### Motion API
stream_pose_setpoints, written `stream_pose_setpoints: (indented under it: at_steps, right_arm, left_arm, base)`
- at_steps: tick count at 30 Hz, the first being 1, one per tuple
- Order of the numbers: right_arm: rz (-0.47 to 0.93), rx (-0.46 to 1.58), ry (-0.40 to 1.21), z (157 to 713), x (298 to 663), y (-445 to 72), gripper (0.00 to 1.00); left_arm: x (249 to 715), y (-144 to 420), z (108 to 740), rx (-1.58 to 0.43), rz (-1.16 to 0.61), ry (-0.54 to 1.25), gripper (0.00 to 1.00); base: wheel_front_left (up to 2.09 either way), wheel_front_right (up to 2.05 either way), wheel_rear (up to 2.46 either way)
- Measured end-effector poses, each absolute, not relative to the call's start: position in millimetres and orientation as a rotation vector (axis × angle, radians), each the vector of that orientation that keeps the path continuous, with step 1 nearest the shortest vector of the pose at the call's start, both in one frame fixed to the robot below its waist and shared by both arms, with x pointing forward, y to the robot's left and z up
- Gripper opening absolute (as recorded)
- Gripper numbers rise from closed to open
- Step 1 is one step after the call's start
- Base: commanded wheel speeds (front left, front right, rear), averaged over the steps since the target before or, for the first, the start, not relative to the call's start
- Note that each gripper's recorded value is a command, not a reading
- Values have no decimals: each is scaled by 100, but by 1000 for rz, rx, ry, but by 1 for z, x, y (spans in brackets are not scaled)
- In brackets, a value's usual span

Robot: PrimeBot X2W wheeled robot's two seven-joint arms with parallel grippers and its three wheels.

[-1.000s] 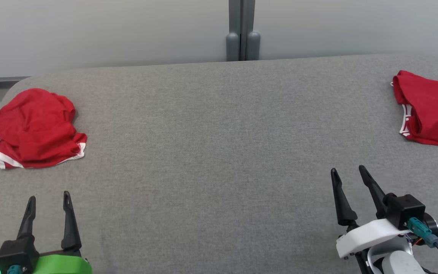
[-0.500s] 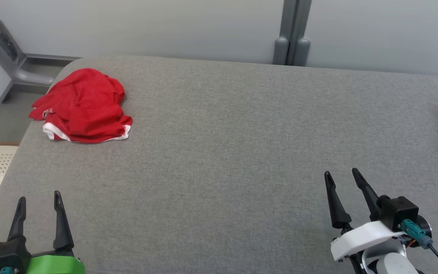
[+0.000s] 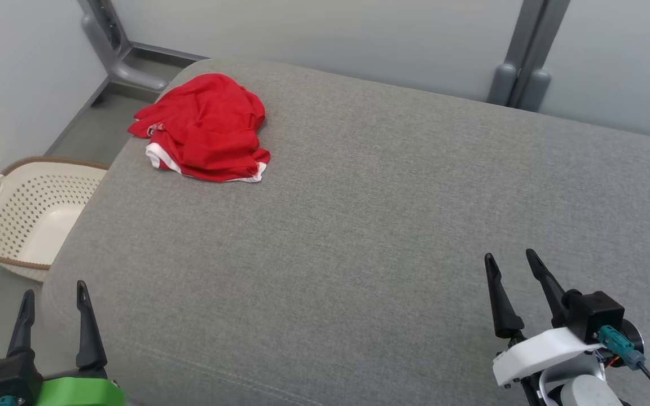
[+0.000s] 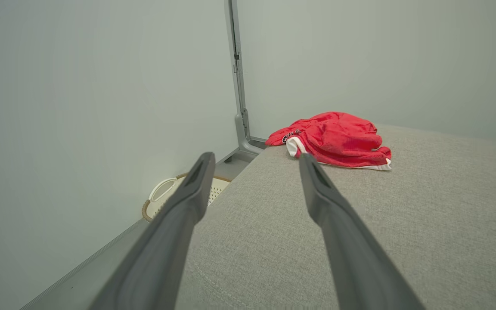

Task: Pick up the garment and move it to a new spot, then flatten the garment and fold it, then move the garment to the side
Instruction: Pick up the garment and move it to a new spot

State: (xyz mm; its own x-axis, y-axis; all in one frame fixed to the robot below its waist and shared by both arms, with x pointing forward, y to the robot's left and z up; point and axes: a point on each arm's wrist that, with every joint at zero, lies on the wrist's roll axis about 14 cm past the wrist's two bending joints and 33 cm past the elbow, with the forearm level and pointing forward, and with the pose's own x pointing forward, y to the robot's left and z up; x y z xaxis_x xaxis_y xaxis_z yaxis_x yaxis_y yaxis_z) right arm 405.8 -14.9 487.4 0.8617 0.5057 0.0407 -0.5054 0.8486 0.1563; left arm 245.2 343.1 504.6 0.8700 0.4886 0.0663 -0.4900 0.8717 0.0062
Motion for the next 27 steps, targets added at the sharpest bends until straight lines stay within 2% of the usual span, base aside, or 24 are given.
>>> stream_pose_setpoints:
  at_steps: [8,16,20,27]
  right_arm:
    - [599,169,11,485,406,10,100]
    - [605,170,18,482,407,12,100]
    - [593,167,8,484,411,7,100]
    - [575,132,-59,497,433,-5,100]
  left_arm:
    - [220,357,505,34,588,-55,100]
    - [219,361,504,36,606,-48,100]
    - [231,362,510,37,594,-69,100]
    - [283,386,561,76,577,-209,100]
  base:
    - [0,0,0]
    - [0,0,0]
    - [0,0,0]
    - [0,0,0]
